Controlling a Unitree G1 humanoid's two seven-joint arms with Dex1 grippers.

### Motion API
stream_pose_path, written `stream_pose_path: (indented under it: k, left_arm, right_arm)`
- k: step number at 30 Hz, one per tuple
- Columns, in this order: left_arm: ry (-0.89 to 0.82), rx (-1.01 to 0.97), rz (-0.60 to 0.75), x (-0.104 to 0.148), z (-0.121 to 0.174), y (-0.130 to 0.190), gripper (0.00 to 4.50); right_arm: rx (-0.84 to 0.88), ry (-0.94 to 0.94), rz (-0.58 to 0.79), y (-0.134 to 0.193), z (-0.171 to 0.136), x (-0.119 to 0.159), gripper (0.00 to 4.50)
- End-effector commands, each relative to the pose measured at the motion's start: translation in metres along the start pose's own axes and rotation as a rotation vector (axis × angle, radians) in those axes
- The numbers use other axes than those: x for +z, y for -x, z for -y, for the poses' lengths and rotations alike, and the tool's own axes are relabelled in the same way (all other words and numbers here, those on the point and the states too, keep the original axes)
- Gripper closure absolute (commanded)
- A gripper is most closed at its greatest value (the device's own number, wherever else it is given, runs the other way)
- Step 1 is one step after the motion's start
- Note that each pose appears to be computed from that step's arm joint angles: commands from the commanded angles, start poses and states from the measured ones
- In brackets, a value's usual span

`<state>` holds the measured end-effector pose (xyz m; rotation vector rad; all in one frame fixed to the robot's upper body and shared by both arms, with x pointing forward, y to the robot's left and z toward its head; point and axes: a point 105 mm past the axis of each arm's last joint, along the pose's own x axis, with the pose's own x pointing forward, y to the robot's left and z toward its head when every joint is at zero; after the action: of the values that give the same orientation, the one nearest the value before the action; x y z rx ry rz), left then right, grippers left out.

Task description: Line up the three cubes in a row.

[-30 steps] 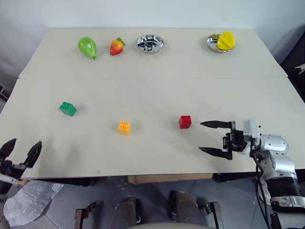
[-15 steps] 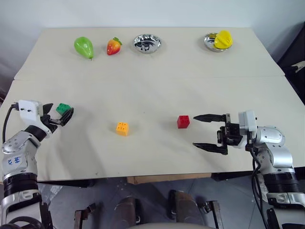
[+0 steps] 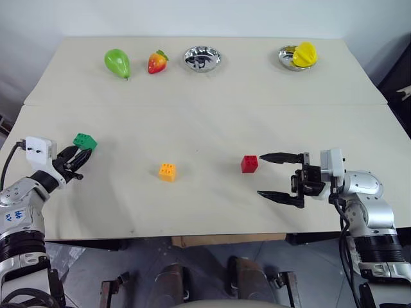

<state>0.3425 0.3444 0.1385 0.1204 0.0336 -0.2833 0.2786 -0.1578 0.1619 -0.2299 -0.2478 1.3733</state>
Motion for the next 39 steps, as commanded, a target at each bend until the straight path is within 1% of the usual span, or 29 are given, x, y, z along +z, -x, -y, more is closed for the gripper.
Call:
stream_pose_path:
  k: [1, 3, 5, 6, 8, 11, 13, 15, 18, 22, 24, 31, 36, 39]
  left_arm:
    - [-0.079, -0.214, 0.107, 0.039, 0.027, -0.013, 3.05]
    - [-0.162, -0.467, 0.109, 0.055, 0.071, -0.024, 3.05]
    - [-0.199, -0.641, 0.121, 0.066, 0.102, -0.027, 3.05]
    - [-0.216, -0.743, 0.129, 0.074, 0.124, -0.034, 3.05]
    - [-0.244, -0.863, 0.132, 0.083, 0.149, -0.039, 3.05]
    - [-0.309, -1.052, 0.103, 0.09, 0.2, -0.057, 3.05]
    - [-0.367, -1.108, 0.036, 0.085, 0.227, -0.072, 3.05]
    - [-0.372, -1.14, -0.011, 0.084, 0.244, -0.081, 3.05]
    - [-0.388, -1.153, -0.083, 0.079, 0.255, -0.087, 3.05]
    - [-0.458, -1.167, -0.174, 0.062, 0.264, -0.094, 3.05]
    - [-0.491, -1.162, -0.182, 0.058, 0.269, -0.099, 3.05]
    - [-0.485, -1.122, -0.172, 0.053, 0.28, -0.116, 3.05]
    - [-0.492, -1.133, -0.178, 0.047, 0.282, -0.118, 3.05]
    - [-0.497, -1.168, -0.205, 0.042, 0.282, -0.114, 3.05]
  right_arm:
    - [-0.025, 0.04, -0.015, 0.011, 0.0, 0.006, 0.0]
    - [-0.053, 0.044, -0.038, 0.021, 0.002, 0.007, 0.0]
    - [-0.072, 0.044, -0.052, 0.028, 0.003, 0.008, 0.0]
    - [-0.086, 0.042, -0.069, 0.035, 0.004, 0.008, 0.0]
    - [-0.102, 0.04, -0.091, 0.043, 0.004, 0.007, 0.0]
    - [-0.137, 0.041, -0.128, 0.056, 0.003, 0.007, 0.0]
    - [-0.157, 0.043, -0.135, 0.059, 0.001, 0.009, 0.0]
    - [-0.167, 0.045, -0.133, 0.058, -0.001, 0.01, 0.0]
    - [-0.174, 0.045, -0.131, 0.056, -0.005, 0.011, 0.0]
    - [-0.192, 0.046, -0.127, 0.056, -0.008, 0.012, 0.0]
    - [-0.198, 0.046, -0.128, 0.056, -0.009, 0.012, 0.0]
    - [-0.207, 0.047, -0.129, 0.057, -0.01, 0.011, 0.0]
    - [-0.204, 0.042, -0.13, 0.057, -0.011, 0.01, 0.0]
    - [-0.198, 0.03, -0.135, 0.058, -0.012, 0.008, 0.0]
